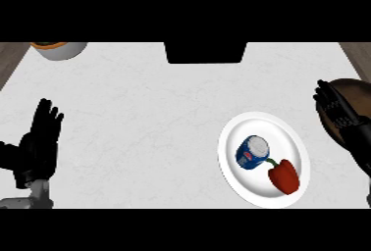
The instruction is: Pick the bell pepper from the plate and place it in the pan
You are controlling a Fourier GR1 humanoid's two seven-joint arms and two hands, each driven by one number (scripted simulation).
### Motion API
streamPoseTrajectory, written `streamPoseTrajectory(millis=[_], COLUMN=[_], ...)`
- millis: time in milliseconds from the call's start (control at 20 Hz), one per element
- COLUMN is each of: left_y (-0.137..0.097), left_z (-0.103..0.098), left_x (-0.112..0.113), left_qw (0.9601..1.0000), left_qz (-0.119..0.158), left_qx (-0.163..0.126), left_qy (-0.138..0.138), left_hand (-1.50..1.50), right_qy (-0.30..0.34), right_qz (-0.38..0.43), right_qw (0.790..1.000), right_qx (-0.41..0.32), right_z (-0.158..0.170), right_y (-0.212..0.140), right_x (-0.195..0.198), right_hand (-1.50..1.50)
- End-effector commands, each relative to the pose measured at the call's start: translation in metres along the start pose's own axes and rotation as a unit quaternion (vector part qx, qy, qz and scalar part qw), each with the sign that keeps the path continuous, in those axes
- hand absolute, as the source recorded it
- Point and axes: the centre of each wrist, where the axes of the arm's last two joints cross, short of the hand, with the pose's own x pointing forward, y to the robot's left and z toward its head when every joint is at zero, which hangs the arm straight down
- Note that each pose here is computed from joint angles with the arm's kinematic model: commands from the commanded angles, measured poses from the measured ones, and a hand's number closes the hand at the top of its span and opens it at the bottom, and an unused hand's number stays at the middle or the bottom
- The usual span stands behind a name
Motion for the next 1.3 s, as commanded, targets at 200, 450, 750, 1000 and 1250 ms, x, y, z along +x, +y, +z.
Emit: streamPoseTrajectory(millis=[200, 450, 750, 1000, 1250], left_y=[-0.029, -0.016, -0.033, -0.017, -0.045], left_z=[0.034, 0.044, 0.042, 0.033, 0.037], left_x=[-0.055, -0.071, -0.067, -0.060, -0.051], left_qw=[0.9926, 0.9870, 0.9860, 0.9855, 0.9861], left_qz=[0.024, 0.045, 0.058, 0.040, 0.046], left_qx=[-0.030, -0.028, -0.045, -0.063, -0.073], left_qy=[0.115, 0.152, 0.150, 0.152, 0.142], left_hand=[0.00, 0.00, 0.00, 0.00, 0.00], right_qy=[0.029, -0.039, -0.041, -0.002, 0.054], right_qz=[-0.131, 0.082, 0.159, 0.209, 0.243], right_qw=[0.991, 0.992, 0.976, 0.958, 0.946], right_qx=[-0.011, -0.091, -0.142, -0.196, -0.205], right_z=[0.025, 0.081, 0.148, 0.146, 0.101], right_y=[0.014, 0.040, 0.084, 0.099, 0.089], right_x=[-0.020, -0.027, -0.031, -0.006, 0.028], right_hand=[1.50, -1.50, -1.50, -1.50, -1.50])
